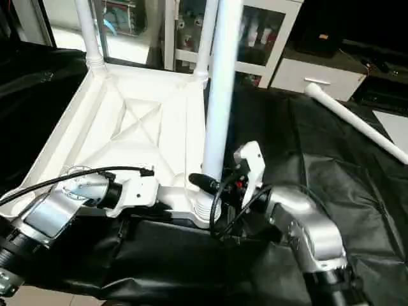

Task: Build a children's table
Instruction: Insert table leg to table base

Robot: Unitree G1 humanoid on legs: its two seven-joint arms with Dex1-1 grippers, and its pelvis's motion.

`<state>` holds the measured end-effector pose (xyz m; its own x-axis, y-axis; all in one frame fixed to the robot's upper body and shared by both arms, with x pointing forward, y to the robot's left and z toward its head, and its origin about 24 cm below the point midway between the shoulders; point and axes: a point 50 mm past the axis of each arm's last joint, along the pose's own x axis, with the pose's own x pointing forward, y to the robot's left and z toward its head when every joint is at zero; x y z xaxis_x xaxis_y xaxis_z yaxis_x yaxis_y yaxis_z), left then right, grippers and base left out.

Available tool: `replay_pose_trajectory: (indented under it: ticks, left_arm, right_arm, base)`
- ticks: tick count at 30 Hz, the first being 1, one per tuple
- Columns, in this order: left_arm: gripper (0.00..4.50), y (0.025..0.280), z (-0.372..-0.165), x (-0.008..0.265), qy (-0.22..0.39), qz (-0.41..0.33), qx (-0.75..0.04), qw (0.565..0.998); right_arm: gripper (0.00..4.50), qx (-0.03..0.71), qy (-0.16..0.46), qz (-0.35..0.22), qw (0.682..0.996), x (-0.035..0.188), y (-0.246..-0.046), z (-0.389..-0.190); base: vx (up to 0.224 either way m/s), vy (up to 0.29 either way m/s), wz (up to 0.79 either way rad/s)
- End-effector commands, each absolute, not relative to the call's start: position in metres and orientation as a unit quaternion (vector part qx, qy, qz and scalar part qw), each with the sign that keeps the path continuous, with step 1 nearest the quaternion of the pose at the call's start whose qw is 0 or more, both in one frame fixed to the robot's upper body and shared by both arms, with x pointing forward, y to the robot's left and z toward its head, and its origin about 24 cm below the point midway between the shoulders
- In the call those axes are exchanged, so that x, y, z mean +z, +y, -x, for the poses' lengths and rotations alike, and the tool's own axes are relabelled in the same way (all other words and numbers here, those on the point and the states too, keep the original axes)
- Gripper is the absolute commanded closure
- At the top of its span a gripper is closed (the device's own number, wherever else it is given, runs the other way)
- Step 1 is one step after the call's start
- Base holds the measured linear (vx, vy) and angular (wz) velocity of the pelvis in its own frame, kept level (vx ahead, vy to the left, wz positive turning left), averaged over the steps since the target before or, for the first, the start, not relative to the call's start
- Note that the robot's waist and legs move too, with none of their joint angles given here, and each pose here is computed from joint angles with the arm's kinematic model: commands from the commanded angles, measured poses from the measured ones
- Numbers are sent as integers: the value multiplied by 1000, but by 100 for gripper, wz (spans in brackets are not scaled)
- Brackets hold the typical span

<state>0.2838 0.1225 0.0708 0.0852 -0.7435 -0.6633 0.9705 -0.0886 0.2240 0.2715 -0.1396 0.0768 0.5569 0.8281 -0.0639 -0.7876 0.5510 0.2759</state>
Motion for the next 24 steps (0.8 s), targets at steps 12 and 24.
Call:
replay_pose_trajectory:
  ticks: [12,24]
  left_arm:
    - [450,123,-281,54,204,-355,-658,632]
    - [450,122,-283,55,200,-357,-654,636]
  right_arm:
    - [268,348,66,-142,924,39,-168,-255]
    - [268,332,38,-74,940,20,-167,-237]
  base:
    - [0,0,0]
    - [0,0,0]
